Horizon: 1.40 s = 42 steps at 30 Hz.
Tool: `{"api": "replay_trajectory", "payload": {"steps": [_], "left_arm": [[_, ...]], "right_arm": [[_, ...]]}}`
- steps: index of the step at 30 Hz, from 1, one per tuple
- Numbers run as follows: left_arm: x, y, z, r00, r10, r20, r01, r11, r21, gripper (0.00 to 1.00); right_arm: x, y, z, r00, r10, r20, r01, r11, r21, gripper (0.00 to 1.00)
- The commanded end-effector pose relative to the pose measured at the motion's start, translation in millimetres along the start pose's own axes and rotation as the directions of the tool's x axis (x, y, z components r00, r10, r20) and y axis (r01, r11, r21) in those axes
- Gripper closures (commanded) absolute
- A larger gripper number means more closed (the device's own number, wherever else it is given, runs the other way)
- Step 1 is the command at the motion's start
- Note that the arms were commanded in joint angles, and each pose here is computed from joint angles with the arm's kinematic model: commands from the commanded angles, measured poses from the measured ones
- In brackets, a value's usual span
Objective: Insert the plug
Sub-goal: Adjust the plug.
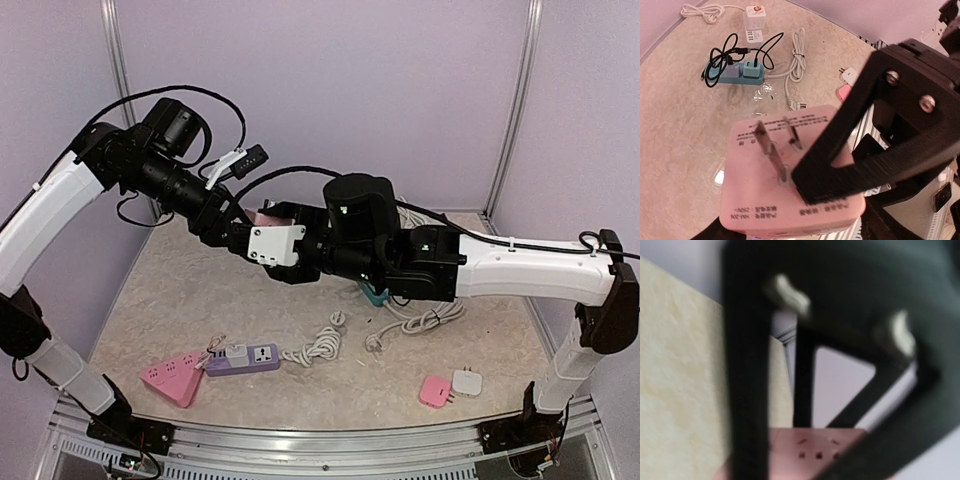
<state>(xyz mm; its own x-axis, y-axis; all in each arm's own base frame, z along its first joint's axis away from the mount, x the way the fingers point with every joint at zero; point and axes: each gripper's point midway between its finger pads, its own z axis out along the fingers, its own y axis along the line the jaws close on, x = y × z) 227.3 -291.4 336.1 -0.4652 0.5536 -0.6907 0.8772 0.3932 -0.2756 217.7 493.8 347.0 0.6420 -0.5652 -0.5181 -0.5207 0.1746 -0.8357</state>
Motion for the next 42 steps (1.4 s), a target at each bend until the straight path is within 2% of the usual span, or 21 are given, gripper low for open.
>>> {"api": "replay_trajectory", "payload": {"steps": [1, 4, 10, 13, 15, 18, 20, 21, 24, 27, 29, 30, 32, 35, 38, 42], "left_arm": [[-13.6, -19.1, -24.6, 0.979, 0.192, 0.061, -0.194, 0.981, 0.019, 0.15], [-14.0, -24.5, -34.3, 0.967, 0.247, 0.065, -0.249, 0.969, 0.014, 0.02], [-9.0, -31.1, -55.8, 0.914, 0.403, 0.054, -0.401, 0.915, -0.036, 0.01], [10.8, -25.3, -65.6, 0.837, 0.545, -0.052, -0.547, 0.831, -0.101, 0.01], [29.1, -23.5, -71.7, 0.716, 0.68, -0.161, -0.698, 0.703, -0.137, 0.01], [50.6, -23.3, -81.8, 0.428, 0.85, -0.307, -0.903, 0.392, -0.173, 0.01], [48.1, -31.1, -92.2, 0.273, 0.902, -0.334, -0.953, 0.206, -0.221, 0.01], [44.6, -42.2, -102.5, 0.236, 0.92, -0.314, -0.956, 0.163, -0.243, 0.01], [30.9, -73.0, -108.0, 0.186, 0.953, -0.237, -0.965, 0.132, -0.227, 0.01], [35.1, -92.8, -88.4, 0.051, 0.975, -0.216, -0.991, 0.023, -0.128, 0.01], [50.2, -102.5, -72.2, -0.05, 0.977, -0.209, -0.998, -0.056, -0.024, 0.01], [56.3, -106.5, -63.5, -0.083, 0.975, -0.204, -0.997, -0.082, 0.016, 0.01], [61.0, -114.7, -50.2, -0.118, 0.976, -0.185, -0.993, -0.11, 0.051, 0.01], [49.8, -122.8, -44.2, -0.134, 0.976, -0.171, -0.991, -0.132, 0.024, 0.01], [38.7, -127.2, -46.3, -0.127, 0.978, -0.164, -0.991, -0.131, -0.012, 0.01], [51.8, -131.2, -32.6, -0.105, 0.986, -0.13, -0.994, -0.1, 0.046, 0.01]], "right_arm": [[5.0, -33.4, -16.4, 0.961, 0.277, 0.025, -0.277, 0.961, 0.018, 1.0], [3.9, -41.6, -25.3, 0.914, 0.4, 0.07, -0.4, 0.916, -0.009, 1.0], [12.6, -59.8, -43.8, 0.765, 0.629, 0.141, -0.621, 0.778, -0.098, 1.0], [4.1, -63.9, -54.7, 0.655, 0.739, 0.156, -0.701, 0.671, -0.241, 1.0], [-14.3, -57.5, -66.0, 0.593, 0.787, 0.17, -0.695, 0.607, -0.386, 1.0], [-41.0, -47.9, -83.8, 0.509, 0.845, 0.162, -0.657, 0.503, -0.562, 1.0], [-53.6, -43.4, -93.5, 0.473, 0.87, 0.138, -0.625, 0.441, -0.644, 1.0], [-57.9, -41.8, -96.9, 0.464, 0.877, 0.123, -0.611, 0.418, -0.672, 1.0], [-65.9, -28.2, -100.0, 0.475, 0.879, 0.043, -0.592, 0.355, -0.723, 1.0], [-74.7, -8.8, -96.8, 0.492, 0.87, -0.04, -0.581, 0.294, -0.759, 1.0], [-80.8, 0.5, -94.4, 0.482, 0.872, -0.08, -0.579, 0.249, -0.776, 1.0], [-82.1, 3.7, -92.4, 0.48, 0.872, -0.092, -0.582, 0.239, -0.777, 1.0], [-84.6, 8.1, -90.7, 0.489, 0.867, -0.101, -0.581, 0.237, -0.778, 1.0], [-88.4, 21.5, -89.4, 0.531, 0.839, -0.118, -0.572, 0.252, -0.781, 1.0], [-87.9, 40.8, -84.9, 0.577, 0.8, -0.166, -0.576, 0.254, -0.777, 1.0], [-95.3, 46.3, -80.8, 0.589, 0.792, -0.162, -0.556, 0.251, -0.792, 1.0]]}}
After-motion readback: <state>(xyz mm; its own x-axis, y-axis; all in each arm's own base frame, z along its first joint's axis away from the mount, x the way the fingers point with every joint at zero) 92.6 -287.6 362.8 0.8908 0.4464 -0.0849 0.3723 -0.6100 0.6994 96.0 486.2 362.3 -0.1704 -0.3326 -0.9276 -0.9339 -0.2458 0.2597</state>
